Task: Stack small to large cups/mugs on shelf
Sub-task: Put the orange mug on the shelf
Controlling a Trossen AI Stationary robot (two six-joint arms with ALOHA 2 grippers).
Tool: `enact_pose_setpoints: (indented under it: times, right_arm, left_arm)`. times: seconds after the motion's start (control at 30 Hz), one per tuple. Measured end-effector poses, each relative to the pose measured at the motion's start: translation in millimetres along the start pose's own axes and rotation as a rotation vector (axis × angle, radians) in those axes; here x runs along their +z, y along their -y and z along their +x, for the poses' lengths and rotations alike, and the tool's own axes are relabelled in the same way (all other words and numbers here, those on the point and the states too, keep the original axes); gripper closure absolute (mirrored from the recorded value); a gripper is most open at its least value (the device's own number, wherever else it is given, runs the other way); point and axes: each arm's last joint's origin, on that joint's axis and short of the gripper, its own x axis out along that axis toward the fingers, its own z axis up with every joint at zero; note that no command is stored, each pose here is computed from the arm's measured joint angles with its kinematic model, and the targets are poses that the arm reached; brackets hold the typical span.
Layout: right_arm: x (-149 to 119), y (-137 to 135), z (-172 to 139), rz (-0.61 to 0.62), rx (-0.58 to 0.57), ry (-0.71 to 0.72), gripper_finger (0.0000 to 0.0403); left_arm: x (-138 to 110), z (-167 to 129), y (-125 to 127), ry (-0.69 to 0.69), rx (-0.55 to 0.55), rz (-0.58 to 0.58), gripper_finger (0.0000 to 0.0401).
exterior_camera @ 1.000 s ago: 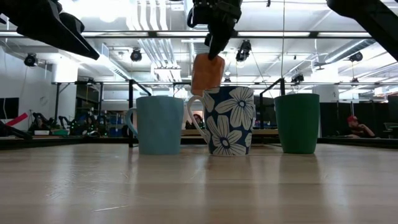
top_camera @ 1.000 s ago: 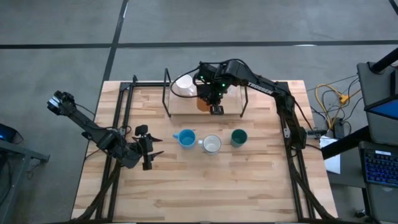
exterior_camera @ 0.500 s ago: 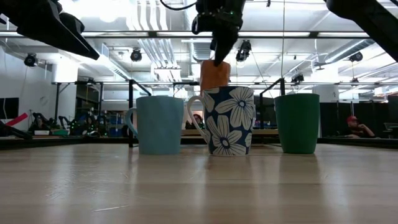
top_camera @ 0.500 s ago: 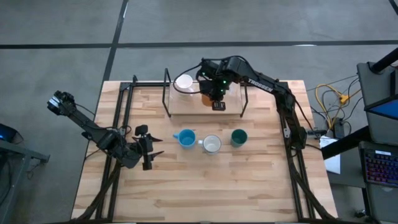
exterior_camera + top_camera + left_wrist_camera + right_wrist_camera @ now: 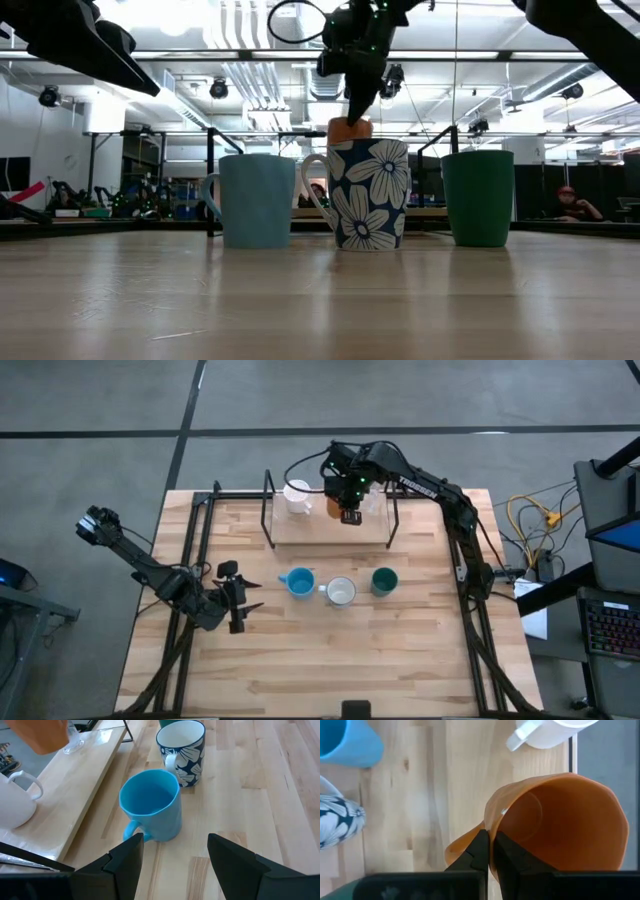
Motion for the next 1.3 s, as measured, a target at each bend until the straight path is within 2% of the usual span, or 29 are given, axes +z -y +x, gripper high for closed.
enact_pose_setpoints:
  times: [0.43, 0.67, 0.83, 1.13, 1.3]
  right_arm:
    - [-0.8, 22.4, 7.0, -0.039, -0.056, 0.082, 0.0394]
    - [-8.4, 38.2, 7.3, 0.030, -0.070, 0.093, 0.0394]
    - [-11.5, 44.7, 6.7, 0.070, -0.039, 0.122, 0.0394]
    - [-8.8, 51.1, 41.7, 0.065, -0.007, 0.055, 0.0394]
    - [-10.2, 54.2, 44.9, 0.066, -0.045, 0.025, 0.0394]
  left_arm:
    - [-0.1, 0.0, 0.0, 0.000, 0.000, 0.000, 0.0193]
    - [0.1, 0.1, 0.0, 0.002, 0.000, -0.002, 0.0193]
    - [0.3, 0.1, 0.1, 0.003, 0.000, -0.003, 0.0193]
    - [0.3, 0.1, 0.0, 0.003, 0.000, -0.003, 0.0193]
    - [0.1, 0.1, -0.1, 0.001, 0.001, 0.001, 0.0193]
